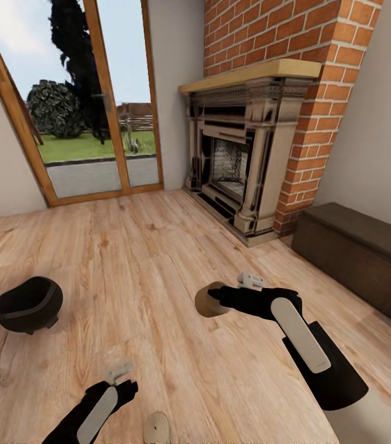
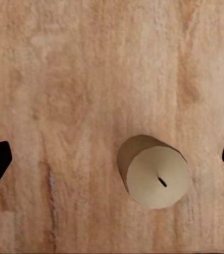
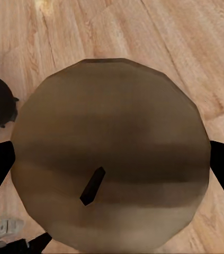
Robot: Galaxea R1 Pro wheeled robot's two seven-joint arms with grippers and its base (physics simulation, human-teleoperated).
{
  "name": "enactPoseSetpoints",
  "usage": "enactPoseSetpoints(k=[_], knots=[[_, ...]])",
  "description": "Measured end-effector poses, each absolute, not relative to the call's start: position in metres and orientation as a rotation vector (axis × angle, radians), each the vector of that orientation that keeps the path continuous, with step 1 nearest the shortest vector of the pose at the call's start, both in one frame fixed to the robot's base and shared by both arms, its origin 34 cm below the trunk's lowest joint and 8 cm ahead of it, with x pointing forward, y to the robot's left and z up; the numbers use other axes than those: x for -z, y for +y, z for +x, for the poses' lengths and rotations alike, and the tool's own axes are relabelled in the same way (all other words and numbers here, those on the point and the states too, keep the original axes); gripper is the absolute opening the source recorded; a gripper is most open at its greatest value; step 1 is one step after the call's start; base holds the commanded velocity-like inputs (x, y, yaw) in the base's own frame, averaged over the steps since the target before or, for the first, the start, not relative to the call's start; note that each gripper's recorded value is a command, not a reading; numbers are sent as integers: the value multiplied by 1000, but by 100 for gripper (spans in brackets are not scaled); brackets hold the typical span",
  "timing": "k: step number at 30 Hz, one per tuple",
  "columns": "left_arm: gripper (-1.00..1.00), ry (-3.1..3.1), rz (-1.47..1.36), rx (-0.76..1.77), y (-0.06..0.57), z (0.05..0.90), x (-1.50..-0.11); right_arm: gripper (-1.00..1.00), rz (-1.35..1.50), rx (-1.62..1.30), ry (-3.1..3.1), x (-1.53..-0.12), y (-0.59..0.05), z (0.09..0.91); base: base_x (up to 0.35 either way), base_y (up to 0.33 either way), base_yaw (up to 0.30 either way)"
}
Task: Place each of the two pumpkins and all three candles from the living room inside a cabinet in the living room (use any cabinet), then make sure every cabinet is closed, and position the cauldron so it is next to a table in the living room.
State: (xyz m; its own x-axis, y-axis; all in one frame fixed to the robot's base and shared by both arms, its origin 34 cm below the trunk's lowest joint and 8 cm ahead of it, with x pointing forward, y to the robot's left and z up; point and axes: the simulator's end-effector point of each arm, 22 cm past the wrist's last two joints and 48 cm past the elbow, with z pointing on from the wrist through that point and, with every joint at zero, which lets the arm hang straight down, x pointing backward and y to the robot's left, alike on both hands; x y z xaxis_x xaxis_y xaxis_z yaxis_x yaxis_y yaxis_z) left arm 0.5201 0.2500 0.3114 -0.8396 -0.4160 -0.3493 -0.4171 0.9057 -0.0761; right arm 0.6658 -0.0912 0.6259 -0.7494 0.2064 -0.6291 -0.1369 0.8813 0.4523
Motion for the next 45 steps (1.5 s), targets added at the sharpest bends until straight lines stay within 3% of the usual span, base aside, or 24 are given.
enactPoseSetpoints(k=[25,45], knots=[[100,2694,-412,70,173,499,-248,-100,43,-636,2338,-570,-89,651,0,0,0],[100,2692,-361,41,173,498,-241,-100,62,-644,2353,-558,-89,654,0,-6,0]])
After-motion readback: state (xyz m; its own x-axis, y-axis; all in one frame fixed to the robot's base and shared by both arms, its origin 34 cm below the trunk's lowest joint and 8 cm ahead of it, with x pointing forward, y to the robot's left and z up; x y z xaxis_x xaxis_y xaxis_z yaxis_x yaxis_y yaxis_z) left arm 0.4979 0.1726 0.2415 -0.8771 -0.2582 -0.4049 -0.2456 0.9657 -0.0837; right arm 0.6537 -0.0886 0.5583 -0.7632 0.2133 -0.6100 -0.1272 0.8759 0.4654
